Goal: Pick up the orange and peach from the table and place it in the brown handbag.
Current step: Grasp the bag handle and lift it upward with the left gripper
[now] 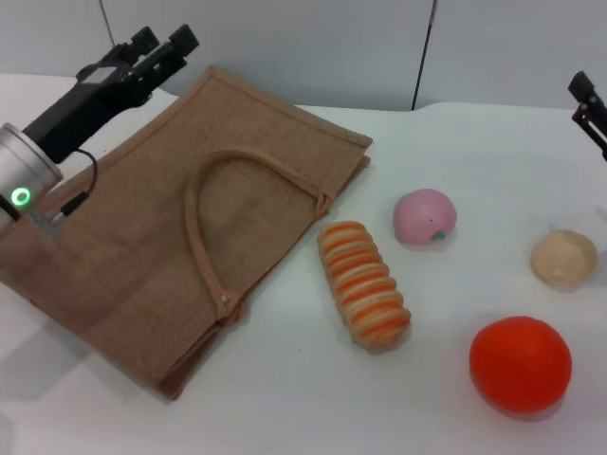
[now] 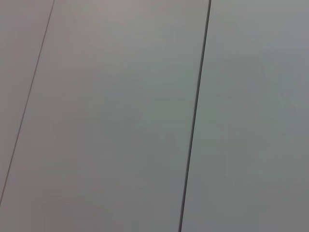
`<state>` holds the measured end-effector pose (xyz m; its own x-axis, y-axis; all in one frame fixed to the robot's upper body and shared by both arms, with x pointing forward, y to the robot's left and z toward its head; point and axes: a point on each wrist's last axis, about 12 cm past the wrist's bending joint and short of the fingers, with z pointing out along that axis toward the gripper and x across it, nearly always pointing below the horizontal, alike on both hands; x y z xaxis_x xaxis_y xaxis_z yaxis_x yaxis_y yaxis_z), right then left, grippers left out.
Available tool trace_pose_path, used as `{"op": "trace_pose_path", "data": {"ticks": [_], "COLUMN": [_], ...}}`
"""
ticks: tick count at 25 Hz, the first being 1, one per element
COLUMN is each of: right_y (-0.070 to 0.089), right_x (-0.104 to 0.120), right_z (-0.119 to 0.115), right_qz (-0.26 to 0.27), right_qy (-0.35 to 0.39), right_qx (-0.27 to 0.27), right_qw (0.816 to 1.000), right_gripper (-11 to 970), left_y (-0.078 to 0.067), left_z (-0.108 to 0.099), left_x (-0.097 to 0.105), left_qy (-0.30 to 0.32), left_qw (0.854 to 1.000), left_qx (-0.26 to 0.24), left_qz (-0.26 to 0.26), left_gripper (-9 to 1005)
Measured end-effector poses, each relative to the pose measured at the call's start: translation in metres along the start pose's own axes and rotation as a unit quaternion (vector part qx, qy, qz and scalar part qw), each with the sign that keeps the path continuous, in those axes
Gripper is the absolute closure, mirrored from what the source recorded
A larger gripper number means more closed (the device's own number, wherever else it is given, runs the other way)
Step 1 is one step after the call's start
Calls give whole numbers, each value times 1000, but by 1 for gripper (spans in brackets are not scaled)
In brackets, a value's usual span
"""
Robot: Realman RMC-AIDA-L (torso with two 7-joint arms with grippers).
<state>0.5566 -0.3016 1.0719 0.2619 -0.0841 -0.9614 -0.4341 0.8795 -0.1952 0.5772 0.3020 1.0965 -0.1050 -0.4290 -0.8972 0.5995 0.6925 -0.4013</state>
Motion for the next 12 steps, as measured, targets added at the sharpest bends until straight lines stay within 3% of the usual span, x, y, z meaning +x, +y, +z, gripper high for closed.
{"op": "trace_pose_path", "data": {"ticks": [7, 12], "right_y": [0, -1], "right_x": [0, 0], "right_z": [0, 0], "right_qz": [-1, -2], "right_qy": [1, 1], "right_qx": [-1, -1], "right_qw": [1000, 1000], "right_gripper": [201, 201], "left_y": [28, 38], "left_z": [3, 10], "left_x": [-30, -54], "left_qy": [106, 203], "left_qw": [991, 973], "left_qx": [-37, -60], "left_qz": [-66, -87], "left_gripper": [139, 139]}}
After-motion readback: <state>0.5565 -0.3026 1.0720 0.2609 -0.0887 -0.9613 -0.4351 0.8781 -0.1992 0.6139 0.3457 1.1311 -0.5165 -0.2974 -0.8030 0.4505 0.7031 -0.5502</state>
